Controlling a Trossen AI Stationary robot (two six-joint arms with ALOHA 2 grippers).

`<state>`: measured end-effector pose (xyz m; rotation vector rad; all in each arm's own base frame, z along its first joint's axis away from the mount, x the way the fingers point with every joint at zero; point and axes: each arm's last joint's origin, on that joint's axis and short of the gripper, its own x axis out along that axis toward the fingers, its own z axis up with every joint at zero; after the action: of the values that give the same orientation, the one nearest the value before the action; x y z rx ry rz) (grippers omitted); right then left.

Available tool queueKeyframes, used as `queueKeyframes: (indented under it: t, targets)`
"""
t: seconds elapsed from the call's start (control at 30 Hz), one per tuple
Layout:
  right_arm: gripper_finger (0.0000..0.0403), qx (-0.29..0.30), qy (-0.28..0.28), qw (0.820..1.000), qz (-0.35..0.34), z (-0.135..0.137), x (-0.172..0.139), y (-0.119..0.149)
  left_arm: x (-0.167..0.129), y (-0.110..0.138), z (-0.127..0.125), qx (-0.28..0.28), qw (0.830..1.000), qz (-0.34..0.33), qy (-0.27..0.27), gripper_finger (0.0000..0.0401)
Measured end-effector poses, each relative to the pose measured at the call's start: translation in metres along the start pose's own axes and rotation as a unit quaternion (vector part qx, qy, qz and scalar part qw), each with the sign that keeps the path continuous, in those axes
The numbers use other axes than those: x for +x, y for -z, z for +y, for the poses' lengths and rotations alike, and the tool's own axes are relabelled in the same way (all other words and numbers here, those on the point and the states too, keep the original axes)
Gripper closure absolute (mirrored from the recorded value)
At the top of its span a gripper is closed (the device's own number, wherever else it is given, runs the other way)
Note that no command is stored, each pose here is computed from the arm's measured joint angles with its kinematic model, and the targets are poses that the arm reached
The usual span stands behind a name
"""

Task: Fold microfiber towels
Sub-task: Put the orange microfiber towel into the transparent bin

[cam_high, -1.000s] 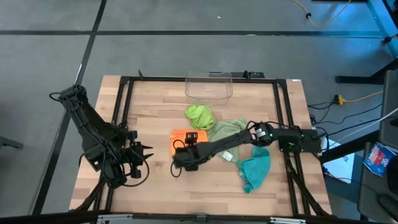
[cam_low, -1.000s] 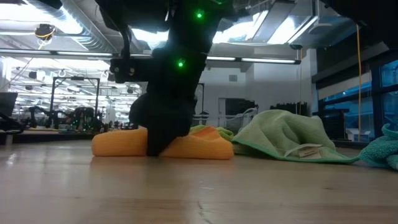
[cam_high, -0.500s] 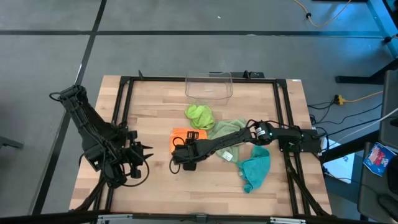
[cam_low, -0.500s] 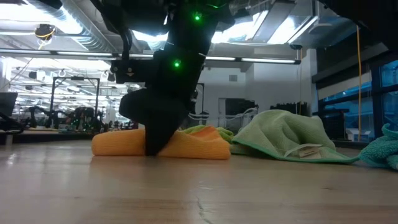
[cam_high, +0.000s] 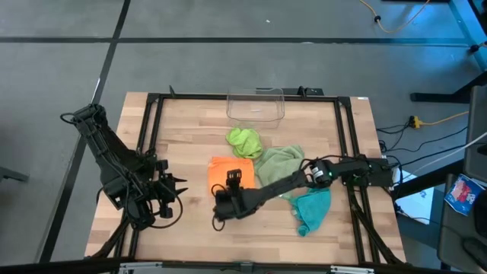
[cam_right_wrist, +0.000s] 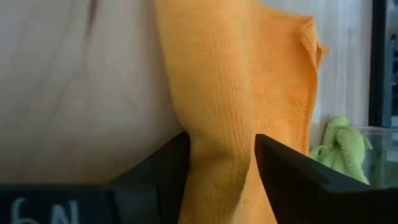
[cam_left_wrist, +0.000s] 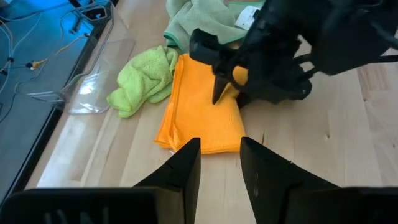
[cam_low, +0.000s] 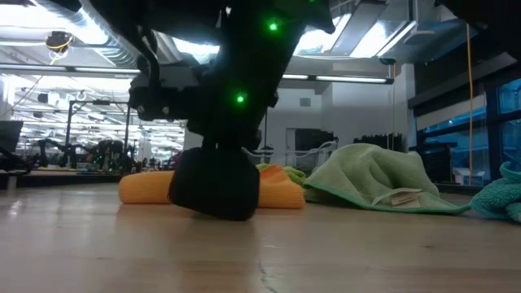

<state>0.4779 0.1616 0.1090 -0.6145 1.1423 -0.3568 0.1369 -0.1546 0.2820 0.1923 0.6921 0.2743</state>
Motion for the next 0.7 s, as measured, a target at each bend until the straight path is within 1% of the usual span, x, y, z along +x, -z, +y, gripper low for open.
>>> queueKeyframes:
  t: [0.17, 0.33, 0.43, 0.57, 0.7]
  targets:
    - [0.0214, -0.022, -0.016, 1.000, 0.004, 0.018, -0.019, 0.005, 0.000, 0.000, 0.000, -0.001, 1.000, 0.000, 0.000, 0.0296]
    - [0.0214, -0.030, -0.016, 0.999, 0.030, 0.022, -0.027, 0.013, 0.000, 0.000, 0.000, -0.003, 1.000, -0.001, 0.001, 0.0296]
    - [0.0214, -0.030, -0.019, 0.999, 0.029, 0.021, -0.026, 0.012, 0.000, 0.000, 0.000, -0.003, 1.000, -0.001, 0.001, 0.0296]
    - [0.0214, -0.015, -0.021, 0.999, 0.036, 0.014, -0.014, 0.013, 0.000, -0.001, -0.001, -0.005, 1.000, -0.002, 0.002, 0.0296]
    - [0.0214, -0.001, -0.017, 0.999, 0.032, 0.012, -0.002, 0.016, 0.000, -0.001, -0.001, -0.005, 1.000, -0.002, 0.002, 0.0296]
